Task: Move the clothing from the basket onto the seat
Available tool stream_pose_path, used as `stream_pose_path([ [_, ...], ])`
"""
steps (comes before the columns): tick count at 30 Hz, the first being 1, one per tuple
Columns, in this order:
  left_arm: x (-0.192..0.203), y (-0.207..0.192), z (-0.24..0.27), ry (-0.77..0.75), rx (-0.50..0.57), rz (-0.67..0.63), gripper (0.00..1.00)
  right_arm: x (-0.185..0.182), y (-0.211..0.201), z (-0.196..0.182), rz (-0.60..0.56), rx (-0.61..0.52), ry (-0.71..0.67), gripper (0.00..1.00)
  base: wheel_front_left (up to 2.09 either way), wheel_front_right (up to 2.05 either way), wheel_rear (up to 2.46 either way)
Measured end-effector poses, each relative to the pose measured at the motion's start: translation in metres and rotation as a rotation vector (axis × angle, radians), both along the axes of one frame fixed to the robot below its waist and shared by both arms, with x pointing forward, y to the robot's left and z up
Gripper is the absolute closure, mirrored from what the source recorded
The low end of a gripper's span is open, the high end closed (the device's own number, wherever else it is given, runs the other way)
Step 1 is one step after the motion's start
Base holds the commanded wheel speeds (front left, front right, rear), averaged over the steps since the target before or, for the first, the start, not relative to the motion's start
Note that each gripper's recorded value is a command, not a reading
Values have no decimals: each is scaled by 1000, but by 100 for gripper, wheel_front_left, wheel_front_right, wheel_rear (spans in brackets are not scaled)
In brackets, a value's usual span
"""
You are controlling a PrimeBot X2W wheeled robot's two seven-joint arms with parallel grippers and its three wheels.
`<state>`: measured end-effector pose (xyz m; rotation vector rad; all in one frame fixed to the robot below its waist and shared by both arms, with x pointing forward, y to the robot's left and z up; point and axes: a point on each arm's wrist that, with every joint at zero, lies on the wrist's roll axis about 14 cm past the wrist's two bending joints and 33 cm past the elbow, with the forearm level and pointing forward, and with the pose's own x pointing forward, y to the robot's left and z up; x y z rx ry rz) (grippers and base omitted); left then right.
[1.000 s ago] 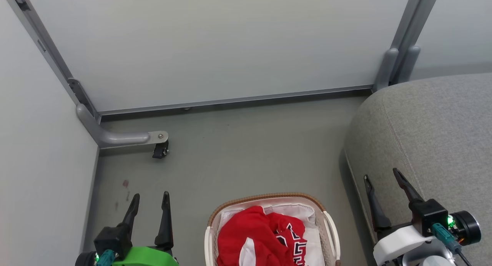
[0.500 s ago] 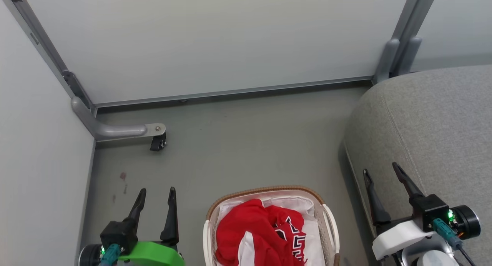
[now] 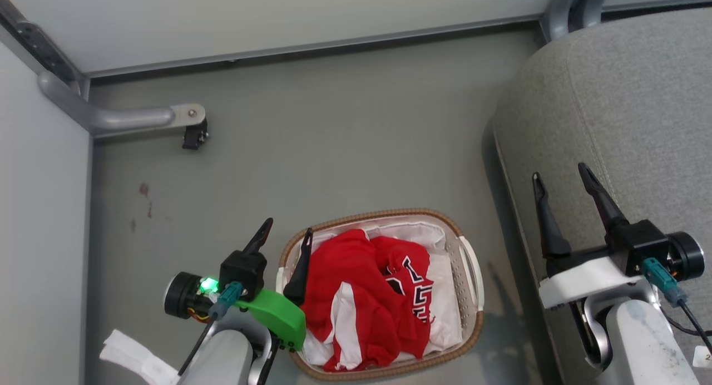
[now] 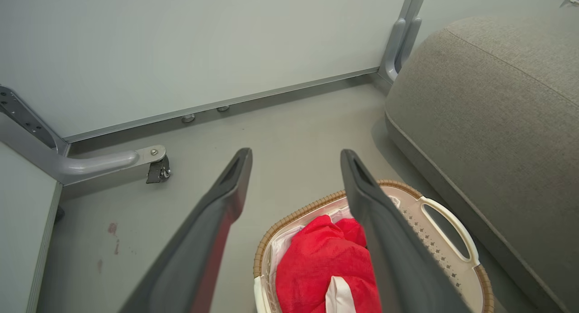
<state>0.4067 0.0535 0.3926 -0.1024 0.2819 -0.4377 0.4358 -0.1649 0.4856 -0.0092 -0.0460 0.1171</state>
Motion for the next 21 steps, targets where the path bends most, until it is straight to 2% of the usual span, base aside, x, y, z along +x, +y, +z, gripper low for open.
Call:
stream_pose_path([
  [9, -12, -34, -93, 250, 95, -189, 0, 32, -11, -37, -29, 3, 67, 0, 0, 0, 0],
  [21, -36, -59, -176, 483, 128, -339, 0, 45, -22, -92, -51, 3, 178, 0, 0, 0, 0],
])
